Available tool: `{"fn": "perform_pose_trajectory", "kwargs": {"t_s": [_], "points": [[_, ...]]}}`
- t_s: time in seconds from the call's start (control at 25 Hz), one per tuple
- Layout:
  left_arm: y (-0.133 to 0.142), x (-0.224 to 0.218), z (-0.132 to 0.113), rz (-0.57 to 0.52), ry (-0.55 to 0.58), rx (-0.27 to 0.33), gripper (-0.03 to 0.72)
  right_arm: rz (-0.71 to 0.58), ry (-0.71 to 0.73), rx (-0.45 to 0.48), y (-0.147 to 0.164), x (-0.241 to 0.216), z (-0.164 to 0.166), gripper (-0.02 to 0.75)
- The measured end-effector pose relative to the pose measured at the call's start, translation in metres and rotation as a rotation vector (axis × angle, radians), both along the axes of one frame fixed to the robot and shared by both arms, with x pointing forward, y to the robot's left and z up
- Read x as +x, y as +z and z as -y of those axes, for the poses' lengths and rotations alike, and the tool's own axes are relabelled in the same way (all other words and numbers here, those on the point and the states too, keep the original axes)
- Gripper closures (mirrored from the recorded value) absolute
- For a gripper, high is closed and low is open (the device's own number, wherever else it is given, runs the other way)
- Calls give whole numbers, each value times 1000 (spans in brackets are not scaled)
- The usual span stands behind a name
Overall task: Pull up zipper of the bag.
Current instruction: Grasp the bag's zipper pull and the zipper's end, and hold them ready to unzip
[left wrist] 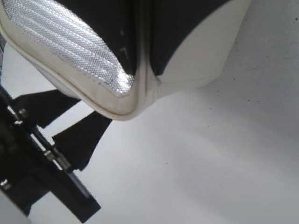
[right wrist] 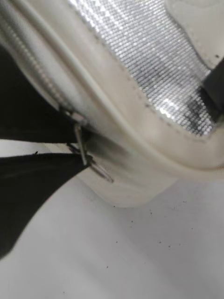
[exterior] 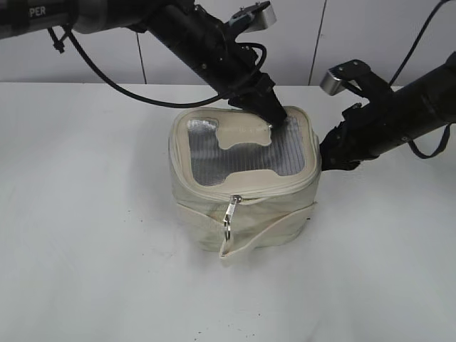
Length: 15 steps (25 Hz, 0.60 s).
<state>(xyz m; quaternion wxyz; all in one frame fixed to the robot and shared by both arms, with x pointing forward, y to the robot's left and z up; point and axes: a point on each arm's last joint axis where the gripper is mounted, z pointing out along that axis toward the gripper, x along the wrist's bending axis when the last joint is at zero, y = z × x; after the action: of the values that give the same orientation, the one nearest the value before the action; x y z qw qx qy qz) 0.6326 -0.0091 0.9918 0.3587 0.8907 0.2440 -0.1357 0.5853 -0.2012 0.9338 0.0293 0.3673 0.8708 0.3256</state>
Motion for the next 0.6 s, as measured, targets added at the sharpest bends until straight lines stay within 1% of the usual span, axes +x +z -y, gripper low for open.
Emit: {"fn": "perform_pose_trajectory", "kwargs": {"t_s": [0.08, 0.12, 0.16, 0.24, 0.36, 0.52, 0.6], "points": [[0, 0, 0, -1, 0, 0, 649, -2, -11, 19, -2, 1, -1, 654], [0, 0, 0, -1, 0, 0, 649, -5, -19, 26, -1, 1, -1, 701], [0, 0, 0, -1, -1, 0, 649, -10, -29, 30, -1, 2, -1, 726], [0, 0, 0, -2, -1, 1, 649, -33, -69, 34, 0, 2, 2, 733], [0, 0, 0, -3, -2, 0, 649, -49, -112, 13, 11, -1, 10, 733], [0, 0, 0, -4, -1, 0, 649, -66, -117, -9, 33, -12, 17, 733], [0, 0, 0, -3, -2, 1, 649, -84, -98, -3, 40, -17, 16, 733]]}}
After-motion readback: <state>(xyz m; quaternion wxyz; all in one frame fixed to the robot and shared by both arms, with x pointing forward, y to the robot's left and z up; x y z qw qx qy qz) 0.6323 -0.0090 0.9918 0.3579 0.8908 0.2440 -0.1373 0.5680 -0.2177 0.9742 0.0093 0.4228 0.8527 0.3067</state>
